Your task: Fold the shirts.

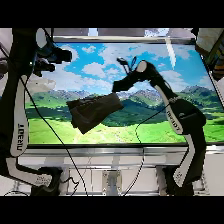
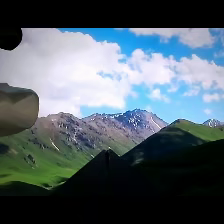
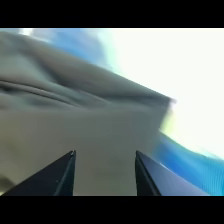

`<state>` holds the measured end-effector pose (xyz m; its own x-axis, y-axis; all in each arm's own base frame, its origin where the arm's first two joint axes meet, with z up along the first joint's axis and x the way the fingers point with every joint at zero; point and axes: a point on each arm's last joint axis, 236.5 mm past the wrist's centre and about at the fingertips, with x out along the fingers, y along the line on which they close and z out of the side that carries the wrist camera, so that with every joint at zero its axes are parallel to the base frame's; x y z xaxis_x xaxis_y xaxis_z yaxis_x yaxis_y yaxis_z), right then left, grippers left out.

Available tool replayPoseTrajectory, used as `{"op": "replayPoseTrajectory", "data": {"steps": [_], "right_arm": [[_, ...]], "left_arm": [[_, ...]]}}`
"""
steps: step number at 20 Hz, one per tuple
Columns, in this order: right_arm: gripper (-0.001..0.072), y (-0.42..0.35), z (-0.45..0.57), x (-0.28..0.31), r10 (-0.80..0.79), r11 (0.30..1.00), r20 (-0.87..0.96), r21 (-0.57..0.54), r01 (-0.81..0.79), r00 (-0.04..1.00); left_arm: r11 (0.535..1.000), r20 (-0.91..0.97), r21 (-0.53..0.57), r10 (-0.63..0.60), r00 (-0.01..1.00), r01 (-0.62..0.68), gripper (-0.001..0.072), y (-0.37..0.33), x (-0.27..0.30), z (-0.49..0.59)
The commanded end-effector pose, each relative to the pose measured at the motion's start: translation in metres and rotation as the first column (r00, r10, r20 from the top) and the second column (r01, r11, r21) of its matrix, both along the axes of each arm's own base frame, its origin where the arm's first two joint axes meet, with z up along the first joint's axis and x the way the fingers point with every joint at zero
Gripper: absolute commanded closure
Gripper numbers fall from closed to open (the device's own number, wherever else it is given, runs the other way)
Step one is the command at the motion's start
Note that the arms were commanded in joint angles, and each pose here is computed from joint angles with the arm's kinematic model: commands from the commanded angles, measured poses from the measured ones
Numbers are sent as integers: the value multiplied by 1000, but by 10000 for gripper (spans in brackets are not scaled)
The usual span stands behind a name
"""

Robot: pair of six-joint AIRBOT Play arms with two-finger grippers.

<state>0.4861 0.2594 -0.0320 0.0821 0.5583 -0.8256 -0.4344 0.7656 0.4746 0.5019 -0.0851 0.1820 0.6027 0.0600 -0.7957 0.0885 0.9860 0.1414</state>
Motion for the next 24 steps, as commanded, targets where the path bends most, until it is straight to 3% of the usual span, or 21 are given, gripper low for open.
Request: {"op": "replayPoseTrajectory", "data": {"steps": [1,4,9,19,21,24], "right_arm": [[271,-82,-21,-19,-66,998,-249,-15,64,966],[271,-69,-23,-20,-47,981,-349,160,109,936],[270,-29,-47,-23,5,941,-434,306,142,901],[282,75,-59,-42,101,897,-413,432,97,905],[691,76,-51,-44,124,884,-419,459,93,900],[687,39,-34,-19,53,881,-387,453,140,920]], "left_arm": [[999,7,-44,-3,1000,4,699,-9,2,0],[998,12,-59,2,1000,-1,699,-11,3,0],[998,14,-61,4,1000,-3,699,-11,3,0],[998,13,-61,4,1000,-3,699,-11,3,0],[998,11,-60,4,1000,-4,699,-11,2,0],[999,-15,-50,4,1000,-4,699,-9,-3,-3]]}}
